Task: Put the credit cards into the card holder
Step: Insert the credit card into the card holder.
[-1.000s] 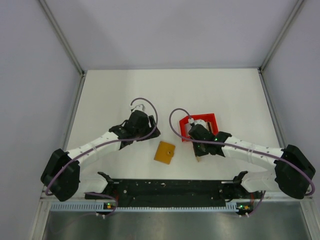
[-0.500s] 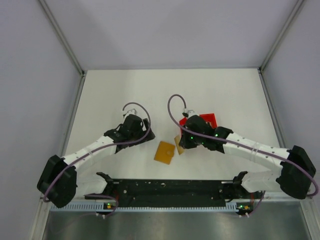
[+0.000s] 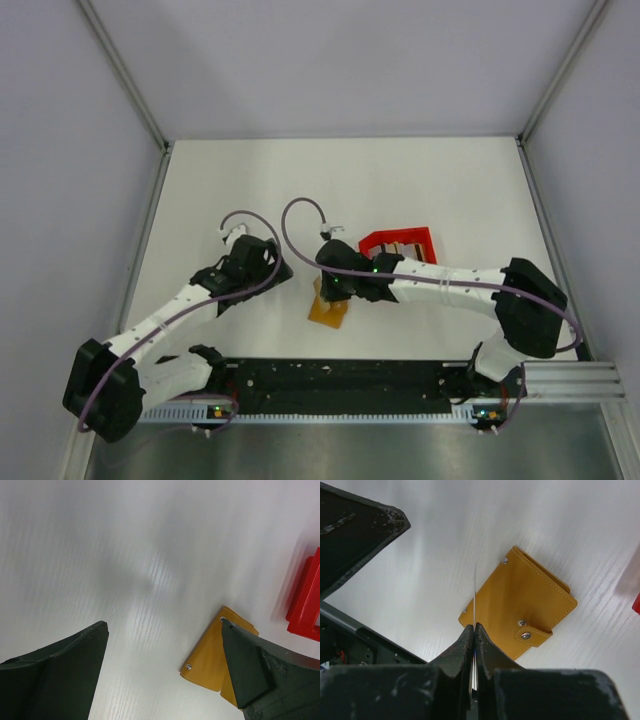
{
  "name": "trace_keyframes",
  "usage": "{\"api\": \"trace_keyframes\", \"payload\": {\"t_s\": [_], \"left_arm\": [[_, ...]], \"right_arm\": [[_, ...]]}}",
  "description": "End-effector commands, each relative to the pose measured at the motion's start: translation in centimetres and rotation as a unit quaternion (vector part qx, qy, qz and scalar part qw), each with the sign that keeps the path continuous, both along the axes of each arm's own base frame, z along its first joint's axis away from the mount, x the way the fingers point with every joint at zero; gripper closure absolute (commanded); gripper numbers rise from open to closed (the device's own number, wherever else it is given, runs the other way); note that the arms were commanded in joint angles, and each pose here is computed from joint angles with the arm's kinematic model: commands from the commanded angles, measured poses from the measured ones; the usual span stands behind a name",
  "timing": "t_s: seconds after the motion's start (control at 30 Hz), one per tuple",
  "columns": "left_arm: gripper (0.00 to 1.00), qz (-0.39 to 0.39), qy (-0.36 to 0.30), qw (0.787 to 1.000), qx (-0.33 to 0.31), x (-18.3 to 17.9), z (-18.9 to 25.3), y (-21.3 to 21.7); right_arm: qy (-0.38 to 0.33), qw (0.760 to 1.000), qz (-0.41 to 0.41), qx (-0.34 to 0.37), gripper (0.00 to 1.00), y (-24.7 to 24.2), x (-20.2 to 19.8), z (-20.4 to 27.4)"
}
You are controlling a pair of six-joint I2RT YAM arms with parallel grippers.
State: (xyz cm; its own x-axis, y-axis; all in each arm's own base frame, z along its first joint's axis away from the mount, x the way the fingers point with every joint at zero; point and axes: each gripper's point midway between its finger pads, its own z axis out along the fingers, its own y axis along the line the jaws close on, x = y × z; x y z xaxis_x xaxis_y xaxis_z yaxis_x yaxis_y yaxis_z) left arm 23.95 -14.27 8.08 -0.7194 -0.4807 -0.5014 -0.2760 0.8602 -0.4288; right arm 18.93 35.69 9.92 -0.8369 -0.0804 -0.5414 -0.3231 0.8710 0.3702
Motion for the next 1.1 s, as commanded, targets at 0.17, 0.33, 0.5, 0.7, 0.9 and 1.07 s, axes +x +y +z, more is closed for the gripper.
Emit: {"api": "trace_keyframes", "payload": {"t_s": [0.17,0.33,0.5,0.7,0.9,1.07], "left_arm": [[0.02,0.0,-0.004,1.0,0.003,0.0,-0.2,0.3],[0.02,-0.033,-0.012,0.999,0.001,0.3,0.0,-0.5],[0.02,-0.056,-0.002,0.998,-0.01,0.4,-0.3,-1.7],[0.09,-0.084,0.002,0.996,-0.028,-0.1,-1.1,-2.7],[0.27,-0.12,0.007,0.991,-0.052,-1.2,-1.6,-4.3],[0.39,-0.135,0.018,0.989,-0.065,-1.9,-2.2,-5.2]], "right_arm": [[-0.04,0.996,-0.048,-0.066,1.0,-1.4,1.7,-1.4],[-0.049,0.993,-0.059,-0.092,1.0,-3.5,1.6,-1.4],[-0.052,0.991,-0.07,-0.097,1.0,-5.4,0.9,-1.2],[-0.043,0.991,-0.087,-0.096,1.0,-7.3,0.1,-1.8],[0.0,0.993,-0.097,-0.069,1.0,-7.4,0.0,-3.1],[0.008,0.993,-0.105,-0.049,1.0,-7.5,0.6,-3.1]]}}
